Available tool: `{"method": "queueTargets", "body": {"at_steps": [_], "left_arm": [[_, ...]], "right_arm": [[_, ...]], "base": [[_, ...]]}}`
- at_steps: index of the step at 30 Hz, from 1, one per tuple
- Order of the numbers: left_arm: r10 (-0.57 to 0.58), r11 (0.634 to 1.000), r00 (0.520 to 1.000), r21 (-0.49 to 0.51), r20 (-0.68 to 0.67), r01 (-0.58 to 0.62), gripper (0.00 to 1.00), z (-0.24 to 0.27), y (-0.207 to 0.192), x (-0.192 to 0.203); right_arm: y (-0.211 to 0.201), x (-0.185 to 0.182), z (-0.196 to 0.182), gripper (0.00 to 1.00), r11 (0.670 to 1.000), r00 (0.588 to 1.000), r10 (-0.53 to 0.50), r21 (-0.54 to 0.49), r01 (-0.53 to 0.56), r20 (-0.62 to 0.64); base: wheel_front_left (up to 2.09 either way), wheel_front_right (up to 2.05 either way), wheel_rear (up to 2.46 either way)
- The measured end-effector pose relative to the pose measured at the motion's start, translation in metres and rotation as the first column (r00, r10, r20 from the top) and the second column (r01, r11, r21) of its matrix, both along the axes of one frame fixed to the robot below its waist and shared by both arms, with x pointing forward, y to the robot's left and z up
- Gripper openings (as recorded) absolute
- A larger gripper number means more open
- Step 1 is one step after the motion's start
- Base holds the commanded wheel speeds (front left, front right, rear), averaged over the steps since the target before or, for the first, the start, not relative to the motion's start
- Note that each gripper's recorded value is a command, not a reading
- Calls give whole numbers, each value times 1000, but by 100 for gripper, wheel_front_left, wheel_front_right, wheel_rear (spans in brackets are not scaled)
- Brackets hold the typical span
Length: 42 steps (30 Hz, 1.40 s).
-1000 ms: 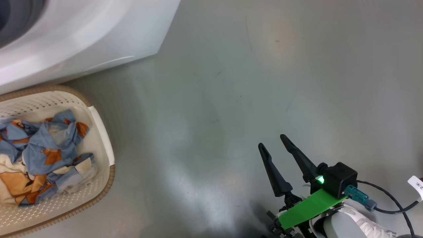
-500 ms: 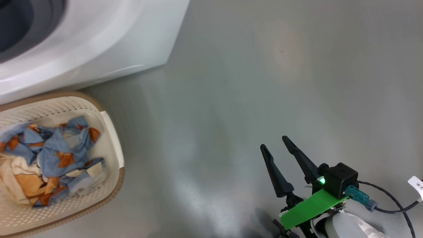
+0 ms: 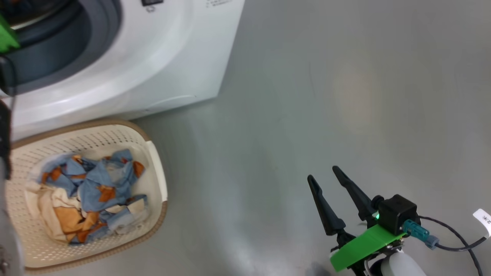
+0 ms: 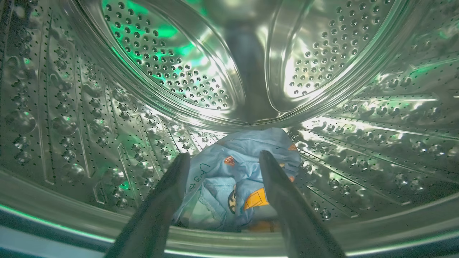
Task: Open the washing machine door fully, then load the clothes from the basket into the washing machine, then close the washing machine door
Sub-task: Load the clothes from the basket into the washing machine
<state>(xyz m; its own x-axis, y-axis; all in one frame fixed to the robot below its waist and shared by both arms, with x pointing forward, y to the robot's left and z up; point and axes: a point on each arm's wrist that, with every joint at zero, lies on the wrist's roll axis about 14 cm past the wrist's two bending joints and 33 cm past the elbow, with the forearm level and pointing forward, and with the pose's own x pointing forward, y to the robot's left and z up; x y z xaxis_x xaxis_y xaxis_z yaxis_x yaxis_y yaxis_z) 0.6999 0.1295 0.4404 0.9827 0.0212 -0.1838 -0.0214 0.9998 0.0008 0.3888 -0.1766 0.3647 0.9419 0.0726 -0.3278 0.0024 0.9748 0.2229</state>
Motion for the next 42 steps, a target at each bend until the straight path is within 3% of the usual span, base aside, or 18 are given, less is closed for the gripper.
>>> {"method": "queueTargets", "body": {"at_steps": [19,33,42], "left_arm": [[27,993,1000,-117,3,-27,100,14,5,-95],[-21,993,999,-118,28,24,100,14,14,-188],[13,991,998,-136,60,-5,100,15,29,-248]], "right_arm": [[14,-3,34,100,999,994,45,19,-47,99],[19,-1,77,100,998,972,56,12,-61,226],[21,-4,102,100,997,951,77,-25,-73,300]], "base": [[0,0,0],[0,0,0],[0,0,0]]}}
